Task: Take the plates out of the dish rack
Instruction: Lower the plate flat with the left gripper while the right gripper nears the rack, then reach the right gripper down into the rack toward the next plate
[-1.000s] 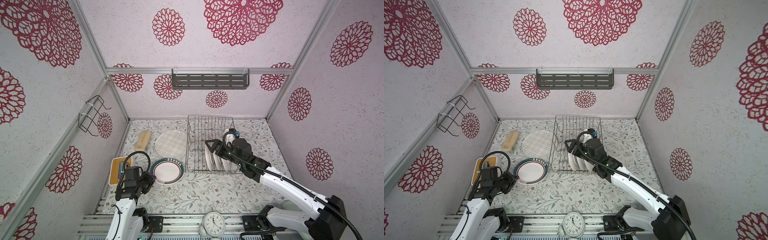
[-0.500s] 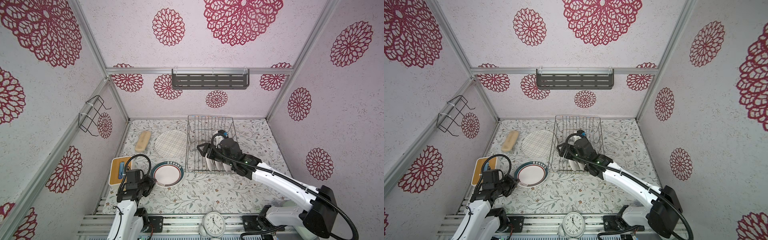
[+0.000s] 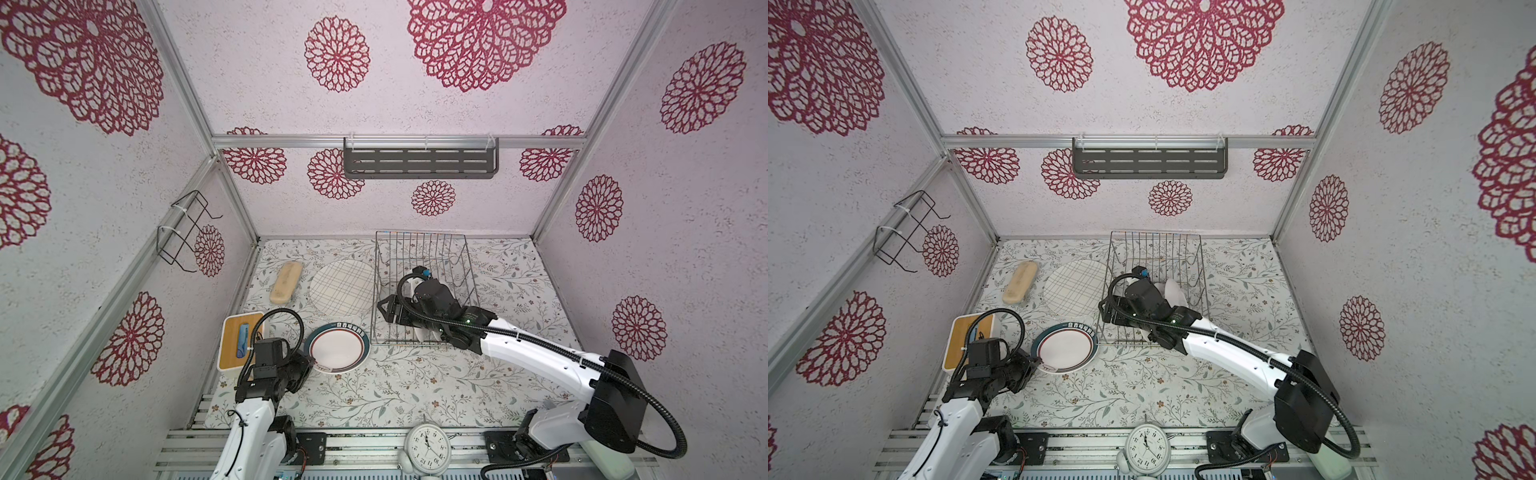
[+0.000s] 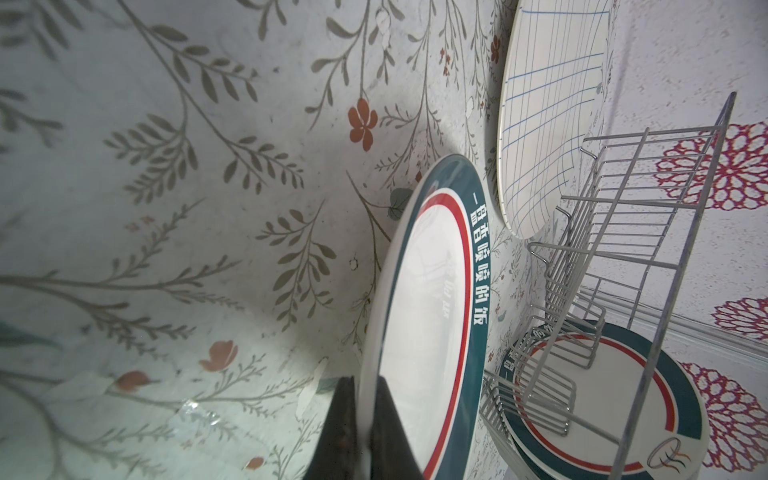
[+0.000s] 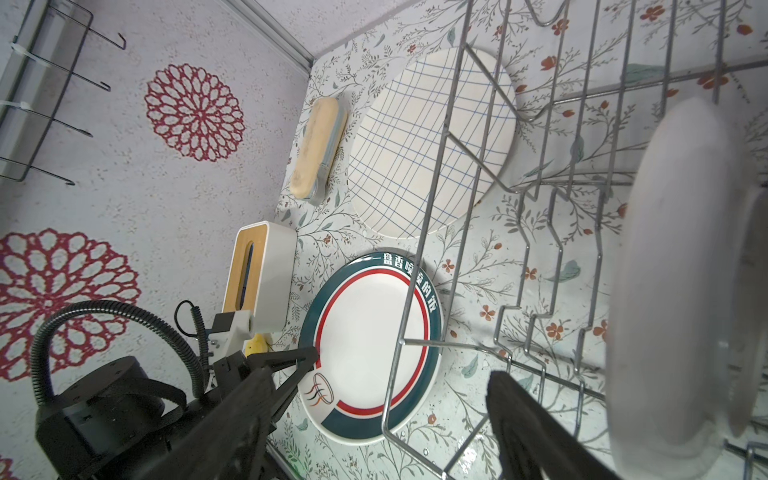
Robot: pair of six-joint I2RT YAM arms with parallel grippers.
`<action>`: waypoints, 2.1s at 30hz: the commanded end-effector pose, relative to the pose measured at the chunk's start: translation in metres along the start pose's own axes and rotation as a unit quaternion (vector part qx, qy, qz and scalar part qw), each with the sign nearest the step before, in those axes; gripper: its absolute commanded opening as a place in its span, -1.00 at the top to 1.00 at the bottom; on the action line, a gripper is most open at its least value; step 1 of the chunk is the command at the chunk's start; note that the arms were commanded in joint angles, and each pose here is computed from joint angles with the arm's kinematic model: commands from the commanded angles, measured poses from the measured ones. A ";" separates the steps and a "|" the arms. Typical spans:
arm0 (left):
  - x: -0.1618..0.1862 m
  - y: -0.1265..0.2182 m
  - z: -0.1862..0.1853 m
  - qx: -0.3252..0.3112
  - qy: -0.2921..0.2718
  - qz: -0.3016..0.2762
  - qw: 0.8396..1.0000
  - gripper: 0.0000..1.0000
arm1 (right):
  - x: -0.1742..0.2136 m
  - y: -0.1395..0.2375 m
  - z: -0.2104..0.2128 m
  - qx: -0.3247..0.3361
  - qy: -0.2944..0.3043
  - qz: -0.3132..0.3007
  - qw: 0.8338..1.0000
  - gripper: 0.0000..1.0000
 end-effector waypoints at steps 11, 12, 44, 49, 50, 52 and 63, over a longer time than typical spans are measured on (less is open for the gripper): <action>-0.002 -0.001 -0.004 0.007 -0.013 -0.010 1.000 0.33 | -0.012 0.015 0.019 -0.023 0.016 -0.028 0.999 -0.69; -0.003 -0.001 -0.004 0.006 -0.013 -0.011 1.000 0.26 | -0.011 0.015 0.019 -0.023 0.017 -0.027 0.999 -0.69; -0.036 0.044 -0.026 -0.027 -0.059 -0.108 0.992 -0.59 | -0.034 0.043 0.015 0.044 0.051 -0.091 0.994 -0.70; -0.049 0.062 -0.052 0.001 -0.092 -0.129 0.987 -0.60 | -0.053 0.061 0.003 0.125 0.078 -0.157 0.977 -0.72; -0.051 0.064 -0.057 0.008 -0.098 -0.131 0.987 -0.60 | -0.057 0.064 -0.002 0.148 0.085 -0.170 0.971 -0.73; -0.054 0.067 -0.066 0.021 -0.106 -0.129 0.986 -0.61 | -0.063 0.070 -0.010 0.190 0.098 -0.188 0.959 -0.74; -0.060 0.066 -0.088 0.061 -0.114 -0.111 0.985 -0.62 | -0.068 0.078 -0.048 0.345 0.151 -0.208 0.903 -0.67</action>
Point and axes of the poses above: each gripper's point midway between its finger pads, its own y axis back along the fingers, its own z axis along the line the jaws close on, x = y × z, the point moved 4 cm from there along y, back along the fingers, and after that the axes turned 14 degrees about -y, right-handed, at the moved point
